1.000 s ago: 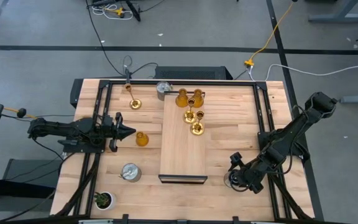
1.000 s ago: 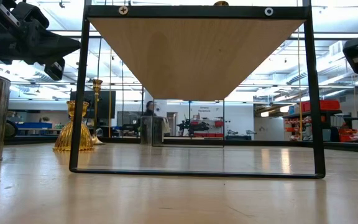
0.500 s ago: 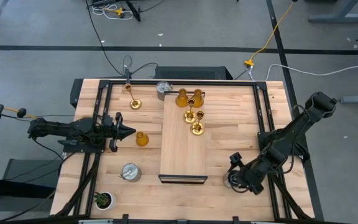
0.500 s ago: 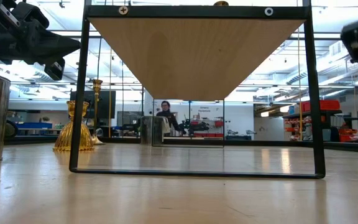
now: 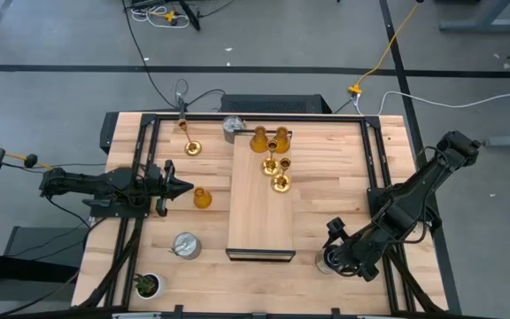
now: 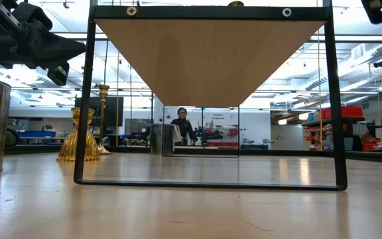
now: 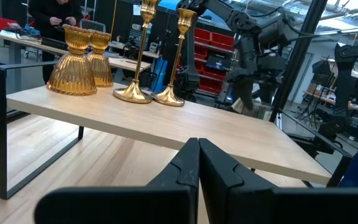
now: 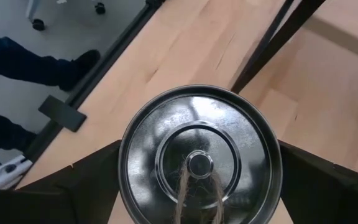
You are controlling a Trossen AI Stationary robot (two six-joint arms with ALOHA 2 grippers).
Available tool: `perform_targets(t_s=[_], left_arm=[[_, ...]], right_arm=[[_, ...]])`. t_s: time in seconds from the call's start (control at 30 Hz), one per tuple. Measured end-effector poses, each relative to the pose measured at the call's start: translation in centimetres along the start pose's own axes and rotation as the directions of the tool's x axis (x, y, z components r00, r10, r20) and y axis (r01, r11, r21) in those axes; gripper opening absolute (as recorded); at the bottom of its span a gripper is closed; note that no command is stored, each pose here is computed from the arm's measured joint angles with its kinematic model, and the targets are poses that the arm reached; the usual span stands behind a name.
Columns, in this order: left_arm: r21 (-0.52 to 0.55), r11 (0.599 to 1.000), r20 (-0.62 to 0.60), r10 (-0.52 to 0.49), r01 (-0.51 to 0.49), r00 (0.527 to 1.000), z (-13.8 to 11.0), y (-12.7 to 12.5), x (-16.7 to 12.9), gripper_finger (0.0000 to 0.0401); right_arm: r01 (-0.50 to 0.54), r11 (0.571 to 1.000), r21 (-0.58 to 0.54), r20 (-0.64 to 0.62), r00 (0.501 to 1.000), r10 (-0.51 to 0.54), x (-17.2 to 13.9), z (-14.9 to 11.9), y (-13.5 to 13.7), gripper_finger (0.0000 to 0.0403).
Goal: Pick & Place candle stick holders
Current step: Put the bottom right scented candle on the shelf
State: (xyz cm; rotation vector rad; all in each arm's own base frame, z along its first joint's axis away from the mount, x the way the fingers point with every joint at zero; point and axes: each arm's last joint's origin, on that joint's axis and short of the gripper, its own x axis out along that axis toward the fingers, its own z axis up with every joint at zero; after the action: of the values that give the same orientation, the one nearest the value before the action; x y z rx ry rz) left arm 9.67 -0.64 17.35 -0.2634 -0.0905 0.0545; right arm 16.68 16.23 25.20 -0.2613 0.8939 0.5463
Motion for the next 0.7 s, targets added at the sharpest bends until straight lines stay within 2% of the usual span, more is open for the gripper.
perform_targets(t_s=[0.7], left_arm=[[0.0,1.0,0.0,0.0,0.0,1.0,0.0,0.0,0.0,0.001]], right_arm=[[0.029,0.999,0.046,-0.011,1.0,-0.028,-4.4,3.2,-1.1,0.0368]])
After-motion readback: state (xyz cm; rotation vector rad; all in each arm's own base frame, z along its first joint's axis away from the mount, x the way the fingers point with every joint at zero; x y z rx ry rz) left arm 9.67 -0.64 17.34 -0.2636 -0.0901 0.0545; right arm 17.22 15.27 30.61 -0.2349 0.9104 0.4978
